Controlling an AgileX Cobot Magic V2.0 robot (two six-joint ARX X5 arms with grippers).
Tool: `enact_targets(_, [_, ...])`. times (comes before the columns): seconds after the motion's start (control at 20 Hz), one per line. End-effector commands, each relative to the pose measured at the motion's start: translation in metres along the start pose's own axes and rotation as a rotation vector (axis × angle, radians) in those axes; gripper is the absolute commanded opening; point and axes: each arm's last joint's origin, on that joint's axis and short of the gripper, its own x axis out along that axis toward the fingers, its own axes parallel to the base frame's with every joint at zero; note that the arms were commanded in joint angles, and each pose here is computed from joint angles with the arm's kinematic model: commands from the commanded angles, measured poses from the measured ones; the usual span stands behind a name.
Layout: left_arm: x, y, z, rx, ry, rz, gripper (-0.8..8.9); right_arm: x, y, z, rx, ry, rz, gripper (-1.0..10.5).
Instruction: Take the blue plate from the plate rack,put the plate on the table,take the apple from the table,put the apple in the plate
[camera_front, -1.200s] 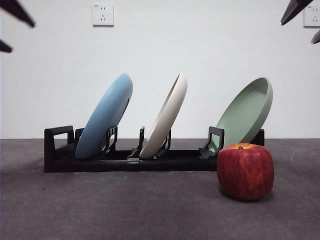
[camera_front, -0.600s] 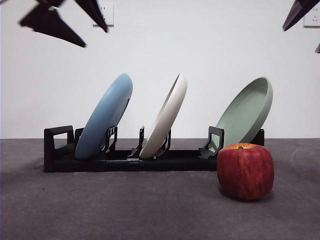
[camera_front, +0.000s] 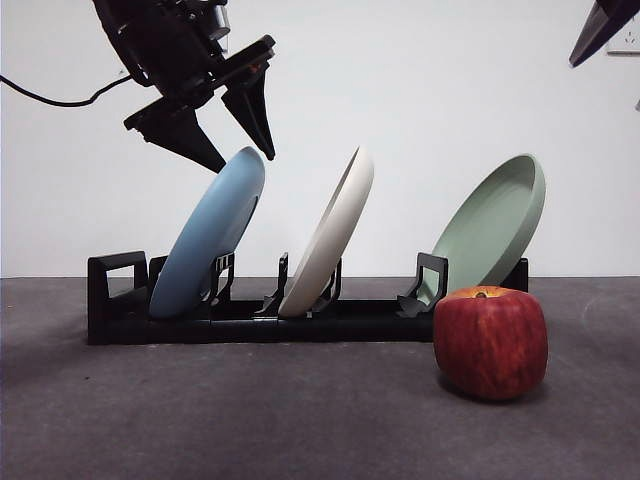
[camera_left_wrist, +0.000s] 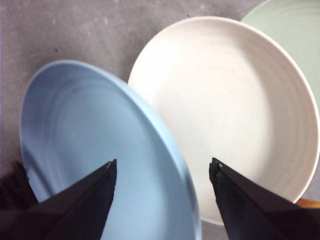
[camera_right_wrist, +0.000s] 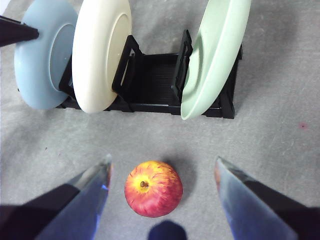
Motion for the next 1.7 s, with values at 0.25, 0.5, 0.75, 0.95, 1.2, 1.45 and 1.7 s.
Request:
enact_targets(0.25, [-0.001,-0.002,0.000,0.018,0.002,-0.041,-0.08,-0.001,0.000,0.001,-0.007,-0.004,-0.002,3.4])
enact_targets(0.5, [-0.032,-0.012,0.008,0.032,-0.040,-0.088,-0.08,-0.001,0.000,0.001,-0.008,-0.005,-0.002,3.4])
enact_targets(0.75, [-0.098,-0.039,0.018,0.115,-0.091,-0.113,-0.08,-0.001,0.000,0.001,-0.015,-0.006,-0.005,3.4])
enact_targets(0.95, [-0.164,-0.074,-0.006,0.260,-0.112,-0.140,-0.08,-0.001,-0.001,0.001,-0.015,-0.011,-0.042,3.4])
enact_targets(1.2, [-0.206,-0.118,-0.052,0.408,-0.078,-0.092,-0.08,-0.001,-0.002,0.001,-0.014,-0.017,-0.085,3.4])
enact_targets(1.45, [-0.170,-0.153,-0.110,0.480,0.040,0.043,-0.08,-0.001,-0.002,0.001,-0.014,-0.017,-0.085,3.4])
enact_targets(1.7, [-0.111,-0.167,-0.170,0.509,0.078,0.108,-0.09,-0.001,-0.003,0.002,-0.015,-0.028,-0.109,3.4])
